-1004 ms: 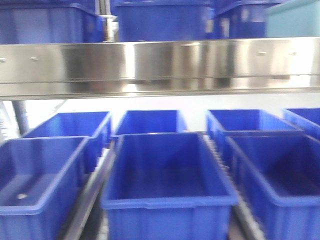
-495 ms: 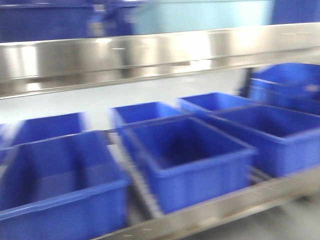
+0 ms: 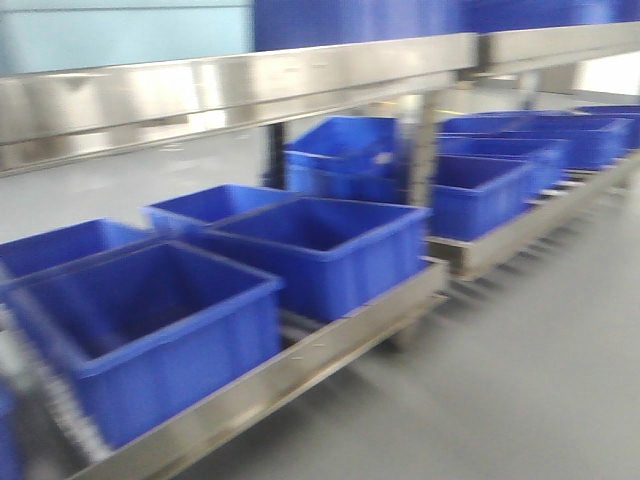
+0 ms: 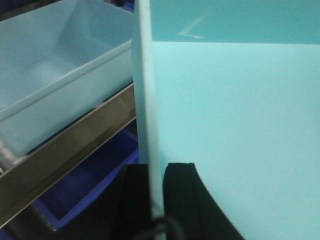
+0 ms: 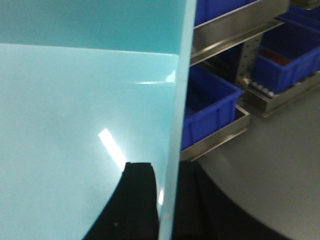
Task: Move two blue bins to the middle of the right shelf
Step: 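Turn the base along the aisle carrying the teal bin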
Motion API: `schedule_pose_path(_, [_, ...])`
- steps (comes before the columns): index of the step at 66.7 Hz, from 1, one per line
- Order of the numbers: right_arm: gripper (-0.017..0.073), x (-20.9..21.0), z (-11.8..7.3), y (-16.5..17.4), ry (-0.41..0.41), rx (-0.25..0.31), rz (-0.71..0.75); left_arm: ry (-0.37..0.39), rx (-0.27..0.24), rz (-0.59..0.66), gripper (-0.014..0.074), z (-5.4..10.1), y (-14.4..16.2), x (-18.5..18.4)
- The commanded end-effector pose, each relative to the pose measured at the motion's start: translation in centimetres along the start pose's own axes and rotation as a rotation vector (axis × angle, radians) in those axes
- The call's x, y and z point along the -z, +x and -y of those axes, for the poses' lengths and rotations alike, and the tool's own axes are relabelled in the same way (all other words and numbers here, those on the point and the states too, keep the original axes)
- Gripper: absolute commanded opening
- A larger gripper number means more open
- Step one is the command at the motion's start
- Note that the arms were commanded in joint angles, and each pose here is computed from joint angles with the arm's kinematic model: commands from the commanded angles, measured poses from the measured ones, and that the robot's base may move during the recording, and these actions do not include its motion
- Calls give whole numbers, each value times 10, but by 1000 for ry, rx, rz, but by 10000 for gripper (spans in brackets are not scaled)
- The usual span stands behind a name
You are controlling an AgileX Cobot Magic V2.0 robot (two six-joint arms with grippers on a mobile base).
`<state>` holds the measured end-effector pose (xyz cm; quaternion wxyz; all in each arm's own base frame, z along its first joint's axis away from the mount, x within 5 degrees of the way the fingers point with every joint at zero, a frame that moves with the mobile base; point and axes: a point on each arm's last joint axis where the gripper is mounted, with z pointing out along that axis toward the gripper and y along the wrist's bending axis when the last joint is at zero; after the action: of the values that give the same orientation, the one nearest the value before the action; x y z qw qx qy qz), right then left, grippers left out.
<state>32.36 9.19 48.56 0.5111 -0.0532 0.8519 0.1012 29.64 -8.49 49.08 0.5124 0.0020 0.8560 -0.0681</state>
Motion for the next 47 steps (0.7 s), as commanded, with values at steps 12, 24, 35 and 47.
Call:
schedule_pose_path(12, [-162, 7, 0, -7, -1, 26, 65, 40, 9, 72, -111, 3, -9, 13])
schedule_pose_path(24, [-162, 7, 0, -7, -1, 26, 65, 40, 9, 72, -111, 3, -9, 13])
schedule_pose_path(35, [-162, 7, 0, -7, -1, 26, 65, 40, 9, 72, -111, 3, -9, 13])
schedule_pose_path(47, [-162, 7, 0, -7, -1, 26, 65, 40, 9, 72, -111, 3, -9, 13])
